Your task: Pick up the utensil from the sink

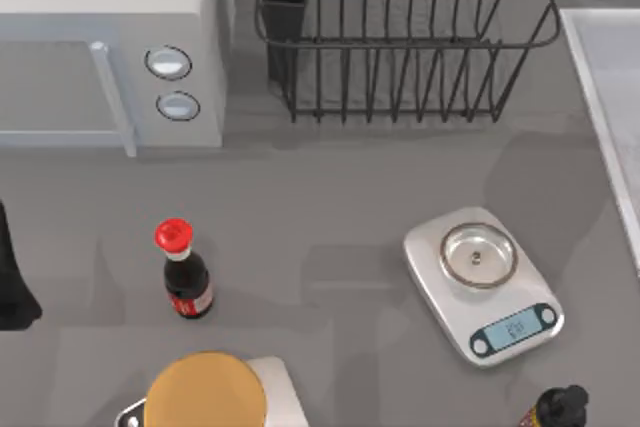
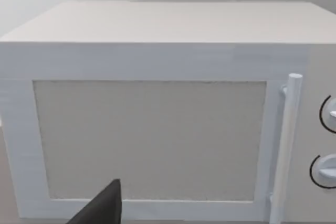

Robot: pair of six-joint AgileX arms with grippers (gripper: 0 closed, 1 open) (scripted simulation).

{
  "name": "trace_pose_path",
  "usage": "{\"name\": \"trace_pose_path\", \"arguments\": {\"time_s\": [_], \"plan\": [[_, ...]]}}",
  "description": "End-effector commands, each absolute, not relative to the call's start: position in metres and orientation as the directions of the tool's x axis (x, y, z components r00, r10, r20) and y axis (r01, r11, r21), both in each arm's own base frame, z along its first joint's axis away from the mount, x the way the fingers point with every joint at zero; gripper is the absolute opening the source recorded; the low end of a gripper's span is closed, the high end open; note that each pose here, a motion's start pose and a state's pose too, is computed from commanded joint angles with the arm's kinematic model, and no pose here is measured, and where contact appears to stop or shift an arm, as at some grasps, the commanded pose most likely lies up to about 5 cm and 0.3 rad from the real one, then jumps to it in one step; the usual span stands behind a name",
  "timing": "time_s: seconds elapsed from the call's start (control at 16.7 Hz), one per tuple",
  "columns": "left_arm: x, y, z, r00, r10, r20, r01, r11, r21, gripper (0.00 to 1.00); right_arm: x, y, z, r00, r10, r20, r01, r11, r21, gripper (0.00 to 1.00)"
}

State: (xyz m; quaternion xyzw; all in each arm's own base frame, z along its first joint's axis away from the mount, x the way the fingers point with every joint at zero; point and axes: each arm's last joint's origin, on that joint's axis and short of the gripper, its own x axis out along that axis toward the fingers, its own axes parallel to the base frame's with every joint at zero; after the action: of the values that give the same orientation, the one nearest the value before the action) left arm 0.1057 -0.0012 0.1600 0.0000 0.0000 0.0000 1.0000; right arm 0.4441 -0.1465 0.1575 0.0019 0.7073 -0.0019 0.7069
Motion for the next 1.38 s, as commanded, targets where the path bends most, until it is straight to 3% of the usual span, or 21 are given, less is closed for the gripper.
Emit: {"name": "trace_pose_path", "arguments": {"time_s": [0.6,0.9,1.38], "plan": [[0.106,-0.001,0.16,1.0,0.0,0.0,0.0,1.0,0.0,1.0,0.446,-0.15,0.024,0.009,-0.003,-1.0,0.009,1.0,-0.003,1.0],[0.106,-0.001,0.16,1.0,0.0,0.0,0.0,1.0,0.0,1.0,0.443,-0.149,0.011,0.0,0.0,-1.0,0.01,1.0,0.0,1.0],[0.106,-0.001,0.16,1.0,0.0,0.0,0.0,1.0,0.0,1.0,0.443,-0.149,0.011,0.0,0.0,-1.0,0.01,1.0,0.0,0.4]]}}
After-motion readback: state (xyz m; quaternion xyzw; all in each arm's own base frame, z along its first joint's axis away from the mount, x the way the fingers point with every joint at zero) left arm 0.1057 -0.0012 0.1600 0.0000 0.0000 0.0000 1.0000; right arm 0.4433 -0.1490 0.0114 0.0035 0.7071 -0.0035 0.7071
